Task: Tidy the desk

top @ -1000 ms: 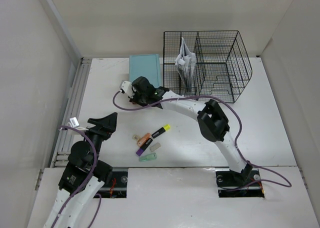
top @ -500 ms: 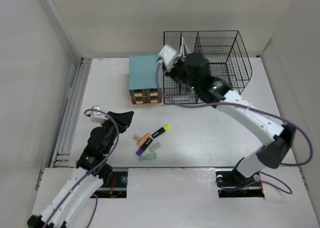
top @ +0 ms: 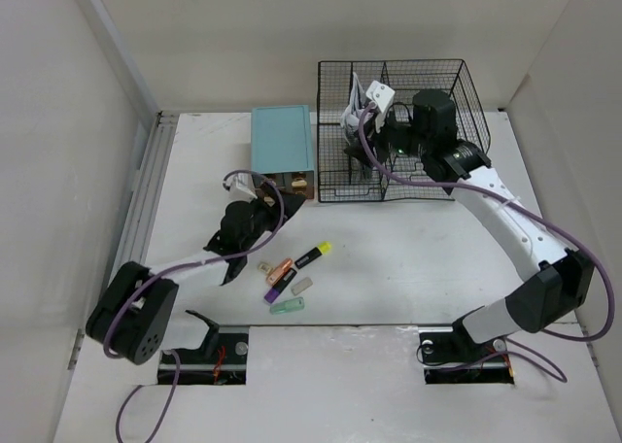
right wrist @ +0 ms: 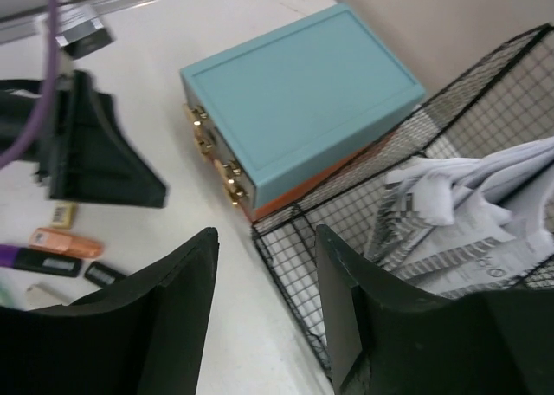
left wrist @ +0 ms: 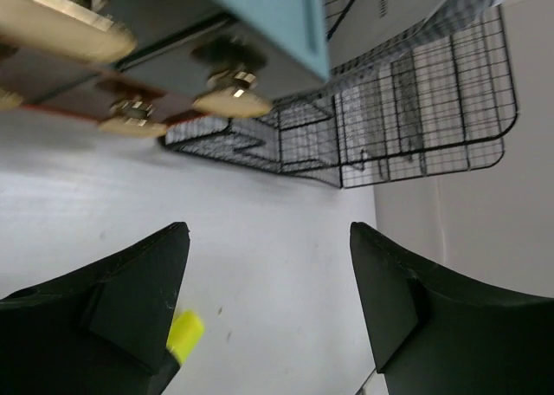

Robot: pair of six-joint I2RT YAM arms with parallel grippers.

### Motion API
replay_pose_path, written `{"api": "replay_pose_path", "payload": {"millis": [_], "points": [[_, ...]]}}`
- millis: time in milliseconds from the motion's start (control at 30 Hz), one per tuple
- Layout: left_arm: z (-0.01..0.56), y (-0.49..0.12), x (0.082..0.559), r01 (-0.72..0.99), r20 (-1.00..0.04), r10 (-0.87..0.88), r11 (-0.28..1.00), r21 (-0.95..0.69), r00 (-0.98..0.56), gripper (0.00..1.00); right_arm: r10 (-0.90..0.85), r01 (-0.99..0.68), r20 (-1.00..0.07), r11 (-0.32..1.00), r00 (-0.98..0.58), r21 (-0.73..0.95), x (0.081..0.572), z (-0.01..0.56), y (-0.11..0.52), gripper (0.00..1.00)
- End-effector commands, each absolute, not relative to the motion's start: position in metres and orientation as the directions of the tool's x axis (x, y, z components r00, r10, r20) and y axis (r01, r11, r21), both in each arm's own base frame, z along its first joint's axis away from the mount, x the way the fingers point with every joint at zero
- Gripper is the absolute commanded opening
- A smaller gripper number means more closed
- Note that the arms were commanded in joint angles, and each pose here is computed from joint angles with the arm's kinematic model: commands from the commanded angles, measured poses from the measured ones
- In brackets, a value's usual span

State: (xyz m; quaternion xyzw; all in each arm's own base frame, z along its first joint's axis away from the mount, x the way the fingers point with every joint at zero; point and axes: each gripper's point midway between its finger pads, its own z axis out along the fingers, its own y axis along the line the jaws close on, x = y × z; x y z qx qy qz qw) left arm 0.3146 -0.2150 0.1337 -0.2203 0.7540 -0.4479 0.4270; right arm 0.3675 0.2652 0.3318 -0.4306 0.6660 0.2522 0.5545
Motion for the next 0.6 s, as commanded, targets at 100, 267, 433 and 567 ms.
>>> {"api": "replay_pose_path", "payload": {"millis": [100, 267, 433, 567], "points": [[0.187, -0.235, 0.351, 0.204, -0.480, -0.758, 0.436, -0.877, -0.443, 0.73, -0.210, -0.900, -0.976, 0.415, 0.052, -0.137, 0.336, 0.362, 0.270, 0.54], [0.163, -0.243, 0.366, 0.153, -0.479, -0.748, 0.465, -0.872, -0.460, 0.71, -0.204, -0.902, -0.977, 0.407, 0.061, -0.141, 0.336, 0.364, 0.271, 0.54], [0.159, -0.243, 0.376, 0.136, -0.482, -0.760, 0.474, -0.870, -0.437, 0.65, -0.204, -0.904, -0.978, 0.409, 0.045, -0.126, 0.335, 0.360, 0.271, 0.54], [0.164, -0.239, 0.385, 0.147, -0.511, -0.763, 0.497, -0.855, -0.395, 0.62, -0.202, -0.908, -0.978, 0.401, 0.045, -0.125, 0.334, 0.360, 0.272, 0.54]]}}
